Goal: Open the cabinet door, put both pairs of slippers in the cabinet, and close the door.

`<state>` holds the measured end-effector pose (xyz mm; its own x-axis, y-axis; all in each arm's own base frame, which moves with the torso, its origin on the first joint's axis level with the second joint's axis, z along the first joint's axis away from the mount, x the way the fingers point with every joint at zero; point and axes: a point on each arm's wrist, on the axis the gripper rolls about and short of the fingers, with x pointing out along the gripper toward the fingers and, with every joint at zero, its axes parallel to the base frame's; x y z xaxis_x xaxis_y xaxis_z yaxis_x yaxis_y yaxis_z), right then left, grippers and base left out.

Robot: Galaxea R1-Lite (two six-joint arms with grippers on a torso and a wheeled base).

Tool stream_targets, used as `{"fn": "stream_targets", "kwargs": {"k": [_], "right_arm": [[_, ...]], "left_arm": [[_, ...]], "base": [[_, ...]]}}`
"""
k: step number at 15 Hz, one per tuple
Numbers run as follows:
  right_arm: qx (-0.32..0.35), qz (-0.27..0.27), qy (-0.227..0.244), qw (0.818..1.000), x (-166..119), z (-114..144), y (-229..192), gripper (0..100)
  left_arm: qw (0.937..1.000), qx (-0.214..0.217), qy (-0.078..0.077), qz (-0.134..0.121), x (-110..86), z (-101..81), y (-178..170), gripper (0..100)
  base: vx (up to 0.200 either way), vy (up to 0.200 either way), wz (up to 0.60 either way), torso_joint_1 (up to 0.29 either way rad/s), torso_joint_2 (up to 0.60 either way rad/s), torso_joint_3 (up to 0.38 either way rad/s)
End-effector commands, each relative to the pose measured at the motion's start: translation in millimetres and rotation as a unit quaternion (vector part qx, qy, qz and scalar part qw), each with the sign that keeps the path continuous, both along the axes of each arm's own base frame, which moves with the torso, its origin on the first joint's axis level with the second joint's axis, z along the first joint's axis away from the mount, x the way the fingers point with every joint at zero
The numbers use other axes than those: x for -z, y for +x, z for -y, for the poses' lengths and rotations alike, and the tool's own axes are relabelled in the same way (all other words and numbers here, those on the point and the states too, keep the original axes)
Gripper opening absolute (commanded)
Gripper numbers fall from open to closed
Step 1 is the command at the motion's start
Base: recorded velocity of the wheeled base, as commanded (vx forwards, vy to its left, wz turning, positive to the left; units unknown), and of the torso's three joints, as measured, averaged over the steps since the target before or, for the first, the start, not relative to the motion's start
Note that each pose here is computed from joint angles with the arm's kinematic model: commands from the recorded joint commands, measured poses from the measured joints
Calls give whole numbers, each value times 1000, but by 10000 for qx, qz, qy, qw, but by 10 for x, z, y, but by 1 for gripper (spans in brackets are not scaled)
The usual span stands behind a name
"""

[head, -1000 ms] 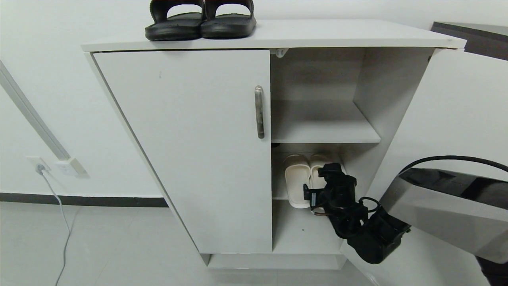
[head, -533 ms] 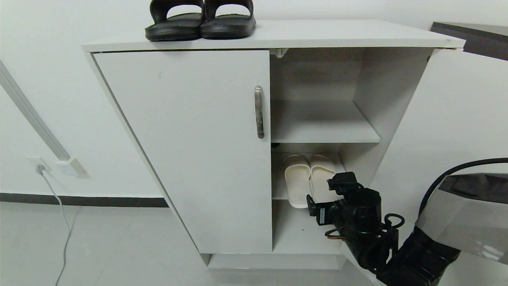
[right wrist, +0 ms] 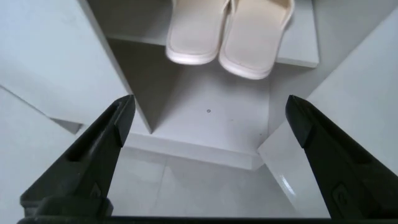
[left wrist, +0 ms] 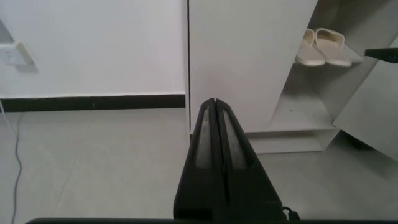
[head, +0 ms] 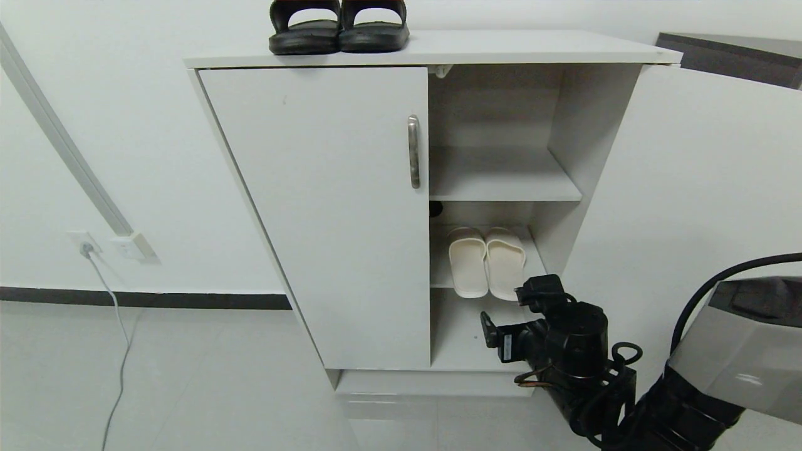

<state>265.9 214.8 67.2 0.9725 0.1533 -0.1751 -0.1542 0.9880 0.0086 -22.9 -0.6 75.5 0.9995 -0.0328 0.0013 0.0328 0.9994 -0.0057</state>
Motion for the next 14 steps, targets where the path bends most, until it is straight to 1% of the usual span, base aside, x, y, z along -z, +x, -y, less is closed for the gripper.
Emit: {"fn": "stream_targets", "kwargs": {"k": [1, 6, 8, 14], "right_arm": [[-1, 6, -8, 10000, 1, 15, -14, 100], [-17, -35, -49, 10000, 23, 27, -37, 100], [-34, 42, 8, 10000, 3, 16, -40, 100], [-43, 55, 11, 10000, 6, 19, -51, 100]], "left_arm": [[10000, -3, -17, -7, 0, 0, 1, 0], [10000, 5, -10, -7, 0, 0, 1, 0], [10000, 5, -10, -7, 0, 0, 1, 0], [10000, 5, -10, -7, 0, 0, 1, 0]], "base": [[0, 0, 0, 0, 0, 0], [0, 0, 0, 0, 0, 0], [0, 0, 0, 0, 0, 0], [0, 0, 0, 4, 2, 160]]}}
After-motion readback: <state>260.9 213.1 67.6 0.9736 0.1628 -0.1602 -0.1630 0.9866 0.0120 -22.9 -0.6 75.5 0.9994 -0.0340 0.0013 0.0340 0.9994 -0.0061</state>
